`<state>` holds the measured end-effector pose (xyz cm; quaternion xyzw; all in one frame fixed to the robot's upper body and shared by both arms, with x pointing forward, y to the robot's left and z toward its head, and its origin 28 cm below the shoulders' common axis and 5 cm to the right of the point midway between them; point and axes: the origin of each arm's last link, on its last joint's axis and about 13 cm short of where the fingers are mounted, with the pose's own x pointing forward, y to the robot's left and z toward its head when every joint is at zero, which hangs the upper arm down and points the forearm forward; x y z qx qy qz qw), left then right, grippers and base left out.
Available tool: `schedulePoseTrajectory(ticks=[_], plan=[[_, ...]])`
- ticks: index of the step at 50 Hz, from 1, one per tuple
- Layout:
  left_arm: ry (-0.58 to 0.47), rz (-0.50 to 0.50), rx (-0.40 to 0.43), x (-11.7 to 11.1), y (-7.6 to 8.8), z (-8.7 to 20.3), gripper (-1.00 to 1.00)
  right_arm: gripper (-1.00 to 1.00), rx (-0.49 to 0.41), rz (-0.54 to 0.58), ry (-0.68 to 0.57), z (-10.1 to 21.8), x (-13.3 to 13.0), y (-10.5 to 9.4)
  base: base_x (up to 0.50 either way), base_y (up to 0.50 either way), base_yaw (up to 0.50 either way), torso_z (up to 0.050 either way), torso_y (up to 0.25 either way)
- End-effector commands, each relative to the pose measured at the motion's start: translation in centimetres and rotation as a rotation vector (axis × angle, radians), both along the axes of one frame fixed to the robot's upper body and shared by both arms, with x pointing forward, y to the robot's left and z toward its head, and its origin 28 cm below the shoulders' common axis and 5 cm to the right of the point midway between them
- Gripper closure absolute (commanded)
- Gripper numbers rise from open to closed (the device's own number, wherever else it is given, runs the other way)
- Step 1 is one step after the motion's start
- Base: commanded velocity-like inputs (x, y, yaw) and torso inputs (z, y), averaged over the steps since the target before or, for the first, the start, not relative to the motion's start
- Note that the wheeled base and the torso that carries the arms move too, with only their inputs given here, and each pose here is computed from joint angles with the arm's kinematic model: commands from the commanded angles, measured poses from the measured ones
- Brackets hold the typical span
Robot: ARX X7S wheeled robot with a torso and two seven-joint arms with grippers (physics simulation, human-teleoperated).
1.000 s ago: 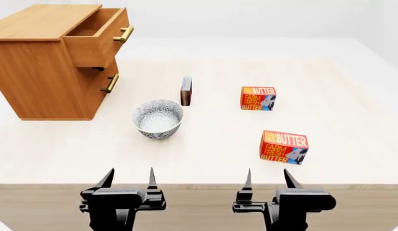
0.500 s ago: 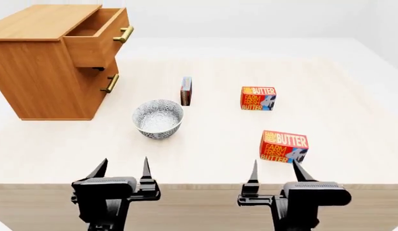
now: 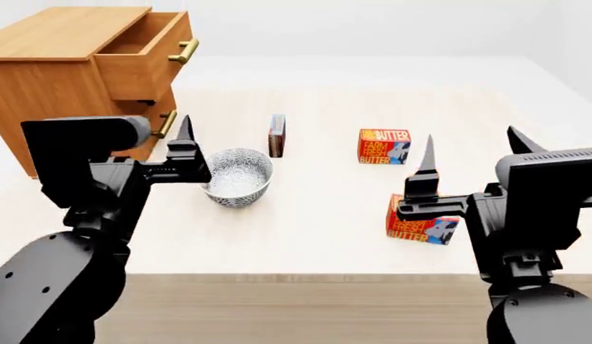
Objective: Put the chocolate pudding in the top drawer of the cabinet and close it.
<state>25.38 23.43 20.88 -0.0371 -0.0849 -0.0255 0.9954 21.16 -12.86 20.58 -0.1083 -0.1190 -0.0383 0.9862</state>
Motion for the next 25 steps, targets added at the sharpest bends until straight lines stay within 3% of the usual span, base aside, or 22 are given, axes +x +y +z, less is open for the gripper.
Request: schedulePoseTrajectory(ticks=[1, 9, 16, 25], plan=[[-0.061, 0.007, 0.065, 0.5, 0.8, 7.1, -1.0, -1.0, -0.062, -0.047, -0.078, 6.0, -0.8, -1.1, 0.0, 0.0, 0.0, 0.0, 0.0], [-0.096, 0.016, 0.105, 1.1, 0.8, 9.9, -1.0, -1.0, -0.068, -0.047, -0.108, 8.0, -0.6, -1.3, 0.06, 0.0, 0.0, 0.0, 0.0], [-0.123, 0.024, 0.123, 1.3, 0.9, 11.7, -1.0, -1.0, -0.079, -0.049, -0.122, 8.7, -0.6, -1.4, 0.47, 0.0, 0.0, 0.0, 0.0], [-0.133, 0.05, 0.104, 1.5, 1.5, 11.8, -1.0, -1.0, -0.077, -0.062, -0.124, 8.9, -0.7, -1.7, 0.5, 0.0, 0.0, 0.0, 0.0]])
